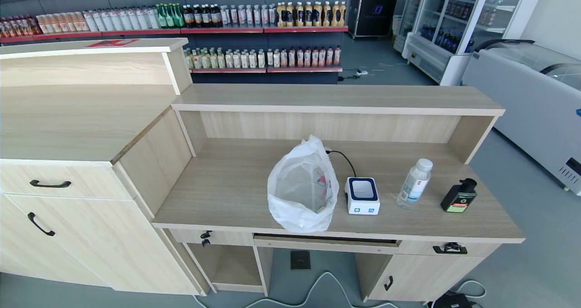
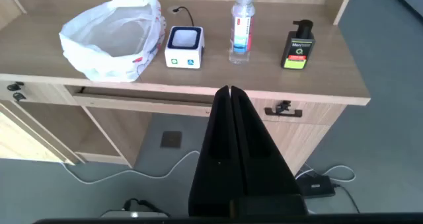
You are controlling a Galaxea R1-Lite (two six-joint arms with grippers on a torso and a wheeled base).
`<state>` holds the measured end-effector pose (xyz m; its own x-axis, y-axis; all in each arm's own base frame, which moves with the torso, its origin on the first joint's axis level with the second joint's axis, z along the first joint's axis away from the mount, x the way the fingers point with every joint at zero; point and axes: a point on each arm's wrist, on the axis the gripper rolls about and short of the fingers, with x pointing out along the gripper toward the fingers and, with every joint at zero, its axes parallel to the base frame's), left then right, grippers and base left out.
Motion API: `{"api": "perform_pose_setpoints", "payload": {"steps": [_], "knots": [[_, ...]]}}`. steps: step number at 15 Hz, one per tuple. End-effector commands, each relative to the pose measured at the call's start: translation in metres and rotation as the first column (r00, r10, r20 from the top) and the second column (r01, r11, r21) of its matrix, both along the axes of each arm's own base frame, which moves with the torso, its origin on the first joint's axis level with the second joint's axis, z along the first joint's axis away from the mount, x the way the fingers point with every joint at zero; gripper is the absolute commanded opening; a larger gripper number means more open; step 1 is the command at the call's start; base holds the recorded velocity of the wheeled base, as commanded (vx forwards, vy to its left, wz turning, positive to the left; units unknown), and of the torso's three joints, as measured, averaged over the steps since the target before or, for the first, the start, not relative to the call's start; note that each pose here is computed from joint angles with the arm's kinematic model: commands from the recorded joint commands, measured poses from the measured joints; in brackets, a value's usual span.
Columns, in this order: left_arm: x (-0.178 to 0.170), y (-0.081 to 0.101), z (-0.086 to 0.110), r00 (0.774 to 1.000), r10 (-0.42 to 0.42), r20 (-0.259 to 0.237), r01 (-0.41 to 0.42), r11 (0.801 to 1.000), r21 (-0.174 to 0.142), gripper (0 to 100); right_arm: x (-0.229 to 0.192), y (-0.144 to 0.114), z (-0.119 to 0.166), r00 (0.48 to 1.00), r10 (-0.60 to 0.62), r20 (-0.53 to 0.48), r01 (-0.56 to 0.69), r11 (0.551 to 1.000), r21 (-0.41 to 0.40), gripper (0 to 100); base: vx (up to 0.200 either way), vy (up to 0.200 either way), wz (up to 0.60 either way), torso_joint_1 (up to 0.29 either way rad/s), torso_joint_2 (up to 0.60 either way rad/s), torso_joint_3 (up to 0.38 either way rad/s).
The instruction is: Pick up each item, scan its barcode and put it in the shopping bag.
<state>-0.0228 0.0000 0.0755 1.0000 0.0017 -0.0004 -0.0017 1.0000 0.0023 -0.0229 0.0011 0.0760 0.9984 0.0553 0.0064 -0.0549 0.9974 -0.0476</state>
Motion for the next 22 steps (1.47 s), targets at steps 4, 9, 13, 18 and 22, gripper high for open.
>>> {"api": "perform_pose_setpoints", "payload": {"steps": [4, 9, 13, 18, 22], "knots": [[0.000, 0.000, 0.000, 1.000, 0.000, 0.000, 0.000, 1.000, -0.001, 100, 0.030, 0.000, 0.116, 0.998, -0.024, -0.052, 0.029, 0.994, 0.104, 0, 0.000, 0.000, 0.00, 0.000, 0.00, 0.000], [0.000, 0.000, 0.000, 1.000, 0.000, 0.000, 0.000, 1.000, -0.001, 100, 0.140, -0.011, 0.140, 0.977, -0.146, -0.152, 0.162, 0.982, 0.094, 100, 0.000, 0.000, 0.00, 0.000, 0.00, 0.000], [0.000, 0.000, 0.000, 1.000, 0.000, 0.000, 0.000, 1.000, -0.001, 100, 0.199, -0.023, 0.101, 0.970, -0.167, -0.177, 0.178, 0.983, 0.048, 100, 0.000, 0.000, 0.00, 0.000, 0.00, 0.000], [0.000, 0.000, 0.000, 1.000, 0.000, 0.000, 0.000, 1.000, -0.001, 100, 0.250, -0.095, 0.032, 0.903, -0.369, -0.219, 0.359, 0.929, -0.087, 100, 0.000, 0.000, 0.00, 0.000, 0.00, 0.000], [0.000, 0.000, 0.000, 1.000, 0.000, 0.000, 0.000, 1.000, -0.001, 100, 0.256, -0.110, 0.005, 0.922, -0.323, -0.216, 0.297, 0.944, -0.142, 100, 0.000, 0.000, 0.00, 0.000, 0.00, 0.000]]}}
